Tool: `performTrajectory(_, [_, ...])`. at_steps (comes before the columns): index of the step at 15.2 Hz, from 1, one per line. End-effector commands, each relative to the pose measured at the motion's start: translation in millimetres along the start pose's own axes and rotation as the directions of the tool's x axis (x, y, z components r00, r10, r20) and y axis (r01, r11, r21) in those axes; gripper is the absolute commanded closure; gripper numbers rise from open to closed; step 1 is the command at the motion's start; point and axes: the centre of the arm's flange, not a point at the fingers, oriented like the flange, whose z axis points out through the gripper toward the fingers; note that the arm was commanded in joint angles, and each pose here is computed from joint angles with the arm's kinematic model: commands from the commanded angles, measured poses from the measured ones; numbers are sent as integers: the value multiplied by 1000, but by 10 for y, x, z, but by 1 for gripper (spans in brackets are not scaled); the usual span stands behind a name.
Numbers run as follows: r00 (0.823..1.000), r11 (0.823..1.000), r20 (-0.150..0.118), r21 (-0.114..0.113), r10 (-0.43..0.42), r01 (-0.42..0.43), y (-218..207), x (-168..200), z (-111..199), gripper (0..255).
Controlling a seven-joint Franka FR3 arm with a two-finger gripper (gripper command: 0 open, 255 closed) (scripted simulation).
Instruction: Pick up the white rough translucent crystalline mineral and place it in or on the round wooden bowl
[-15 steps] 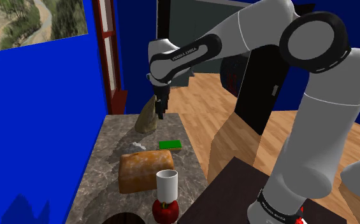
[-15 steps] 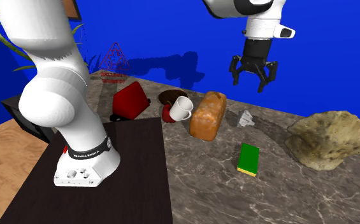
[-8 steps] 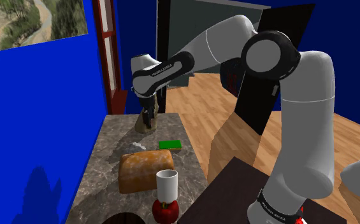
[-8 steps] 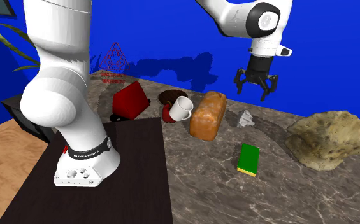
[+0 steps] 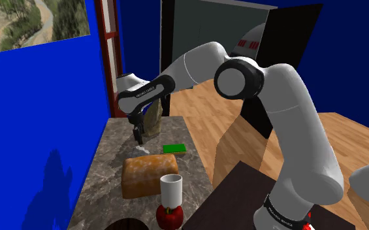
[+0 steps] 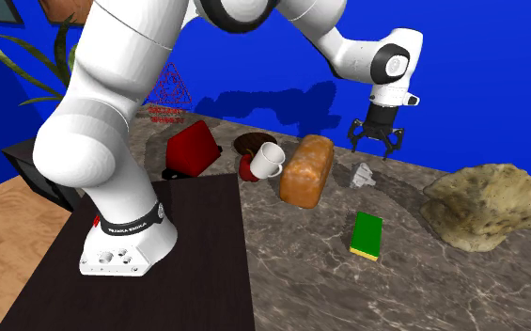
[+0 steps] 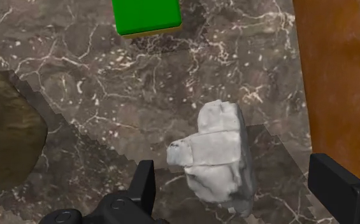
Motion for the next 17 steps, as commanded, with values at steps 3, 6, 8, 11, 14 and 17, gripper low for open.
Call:
performTrajectory(3, [997, 997, 20, 6, -73, 72, -20, 384, 317, 0])
performTrajectory(6, [997, 997, 20, 6, -73, 72, -21, 380, 476, 0])
performTrajectory(8, [997, 997, 20, 6, -73, 72, -22, 378, 581, 0])
performTrajectory(11, [997, 997, 20, 6, -73, 72, -22, 376, 717, 0])
performTrajectory(14, [997, 997, 20, 6, -73, 72, -22, 376, 717, 0])
performTrajectory(17, [997, 997, 20, 6, -73, 72, -22, 376, 717, 0])
